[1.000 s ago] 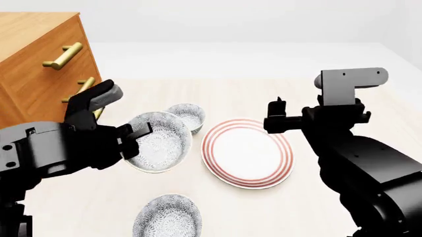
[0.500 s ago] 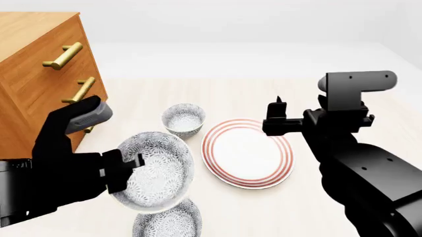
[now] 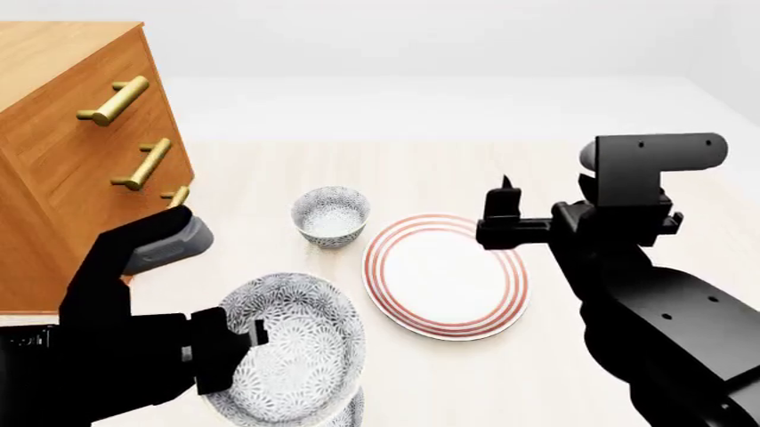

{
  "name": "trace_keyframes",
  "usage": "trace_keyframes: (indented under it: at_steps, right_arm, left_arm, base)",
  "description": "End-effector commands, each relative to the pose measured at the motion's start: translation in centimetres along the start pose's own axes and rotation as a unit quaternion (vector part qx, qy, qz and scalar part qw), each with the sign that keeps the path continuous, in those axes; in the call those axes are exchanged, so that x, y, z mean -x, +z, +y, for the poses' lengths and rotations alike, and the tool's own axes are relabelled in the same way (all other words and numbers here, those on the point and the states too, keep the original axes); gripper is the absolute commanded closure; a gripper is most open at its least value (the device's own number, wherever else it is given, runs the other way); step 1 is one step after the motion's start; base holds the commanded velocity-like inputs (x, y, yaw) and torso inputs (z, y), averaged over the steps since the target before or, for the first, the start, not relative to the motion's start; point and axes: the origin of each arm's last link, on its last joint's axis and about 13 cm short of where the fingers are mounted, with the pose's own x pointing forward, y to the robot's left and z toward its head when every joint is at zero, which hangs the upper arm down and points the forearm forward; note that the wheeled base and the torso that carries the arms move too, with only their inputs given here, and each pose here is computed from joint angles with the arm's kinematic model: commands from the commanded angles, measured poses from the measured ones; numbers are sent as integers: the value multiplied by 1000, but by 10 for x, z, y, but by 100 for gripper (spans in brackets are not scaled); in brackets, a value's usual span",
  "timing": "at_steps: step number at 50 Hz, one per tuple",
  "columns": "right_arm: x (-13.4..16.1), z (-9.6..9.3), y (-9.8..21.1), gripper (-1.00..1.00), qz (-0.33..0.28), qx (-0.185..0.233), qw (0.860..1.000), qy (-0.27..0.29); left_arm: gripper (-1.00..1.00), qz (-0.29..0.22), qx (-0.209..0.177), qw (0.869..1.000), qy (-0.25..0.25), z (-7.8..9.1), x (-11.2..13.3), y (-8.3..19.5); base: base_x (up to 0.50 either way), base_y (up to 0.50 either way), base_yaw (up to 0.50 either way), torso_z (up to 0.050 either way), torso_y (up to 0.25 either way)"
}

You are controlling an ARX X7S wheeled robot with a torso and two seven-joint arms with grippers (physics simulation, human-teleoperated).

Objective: Stack the bowl in the middle on the bowl at the back.

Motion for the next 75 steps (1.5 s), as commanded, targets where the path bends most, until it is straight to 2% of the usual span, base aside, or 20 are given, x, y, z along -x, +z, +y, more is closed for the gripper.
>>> trace_keyframes:
  at_steps: [1, 19, 42, 75]
  right_arm:
    - [2, -1, -2, -100, 1, -1, 1000, -3]
    - [6, -2, -4, -100, 3, -2, 1000, -6]
    - [7, -3, -5, -100, 3, -3, 1000, -8]
    - [5, -4, -7, -100, 7, -3, 1000, -11]
  left_arm:
    - [100, 10, -3, 1000, -5, -1, -2, -6]
    - [100, 23, -6, 1000, 10, 1, -17, -14]
    - [100, 5, -4, 1000, 29, 6, -35, -11]
    - [100, 6, -1, 999, 35, 9, -45, -10]
  base:
    - [0, 0, 0, 0, 0]
    - [0, 0, 0, 0, 1]
    - [0, 0, 0, 0, 0]
    - [0, 0, 0, 0, 0]
